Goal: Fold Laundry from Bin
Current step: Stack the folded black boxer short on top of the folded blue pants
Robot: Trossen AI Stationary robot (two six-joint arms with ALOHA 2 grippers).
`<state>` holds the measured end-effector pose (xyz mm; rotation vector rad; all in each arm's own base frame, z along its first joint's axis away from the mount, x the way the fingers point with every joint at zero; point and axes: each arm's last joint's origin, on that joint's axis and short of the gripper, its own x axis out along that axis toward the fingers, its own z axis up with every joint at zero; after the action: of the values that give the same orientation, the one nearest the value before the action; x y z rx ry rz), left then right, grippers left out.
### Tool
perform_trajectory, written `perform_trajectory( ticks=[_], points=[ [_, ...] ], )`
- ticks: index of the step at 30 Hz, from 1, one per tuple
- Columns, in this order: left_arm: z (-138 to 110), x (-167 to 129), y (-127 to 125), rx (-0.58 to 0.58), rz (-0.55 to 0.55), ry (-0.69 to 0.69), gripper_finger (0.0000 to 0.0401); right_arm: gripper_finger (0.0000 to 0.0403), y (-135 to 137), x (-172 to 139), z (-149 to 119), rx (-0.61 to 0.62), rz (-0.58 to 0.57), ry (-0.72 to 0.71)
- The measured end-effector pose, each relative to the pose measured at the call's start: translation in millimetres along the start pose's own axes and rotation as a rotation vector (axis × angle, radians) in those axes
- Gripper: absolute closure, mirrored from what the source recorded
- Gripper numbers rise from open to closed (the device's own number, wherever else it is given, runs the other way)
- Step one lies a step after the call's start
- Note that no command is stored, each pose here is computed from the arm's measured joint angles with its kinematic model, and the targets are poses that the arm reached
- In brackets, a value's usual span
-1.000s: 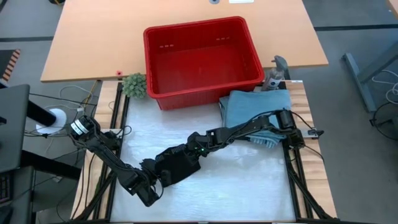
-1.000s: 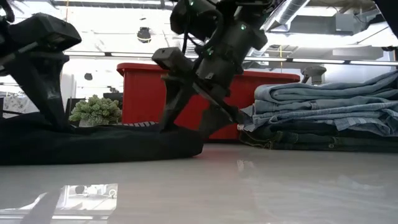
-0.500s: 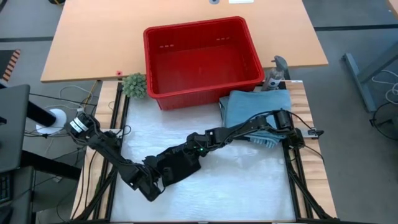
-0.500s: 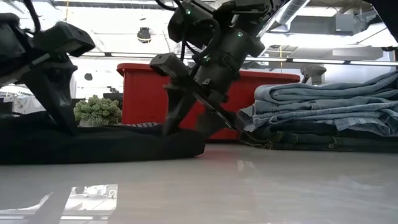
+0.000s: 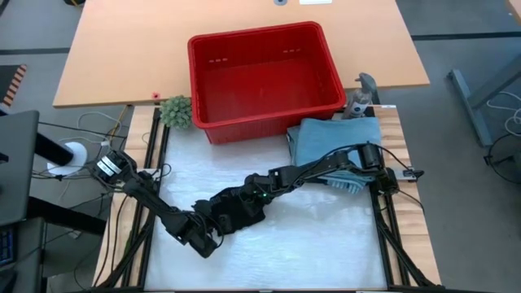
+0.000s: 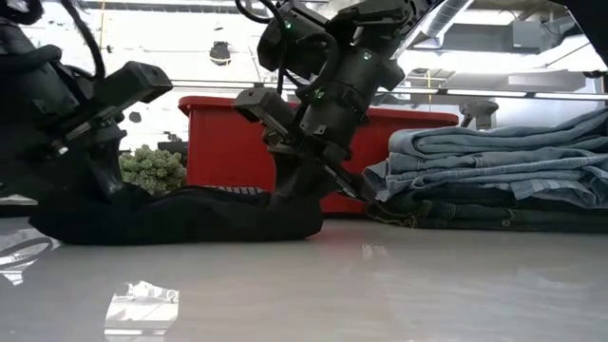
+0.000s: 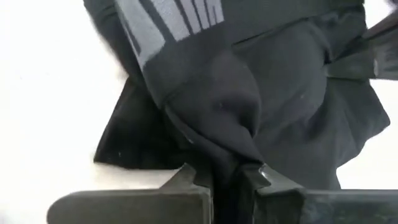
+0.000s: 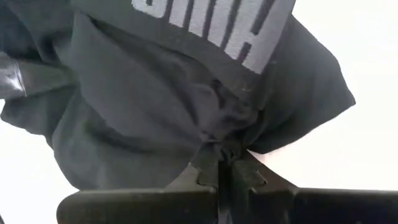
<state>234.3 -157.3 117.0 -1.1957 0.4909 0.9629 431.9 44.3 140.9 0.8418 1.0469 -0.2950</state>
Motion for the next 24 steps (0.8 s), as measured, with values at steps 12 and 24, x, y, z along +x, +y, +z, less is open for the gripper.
perform_trajectory(
  ticks=[12,24],
  points=[
    [28,-21,-37,0.127,-0.093,0.038,0.0400,0.0374,10,-57,0,-0.009,-0.073,-0.004],
    [106,-35,-118,0.317,-0.216,-0.066,0.0401,0.0374,1,-167,-5,0.026,-0.220,-0.156]
  ],
)
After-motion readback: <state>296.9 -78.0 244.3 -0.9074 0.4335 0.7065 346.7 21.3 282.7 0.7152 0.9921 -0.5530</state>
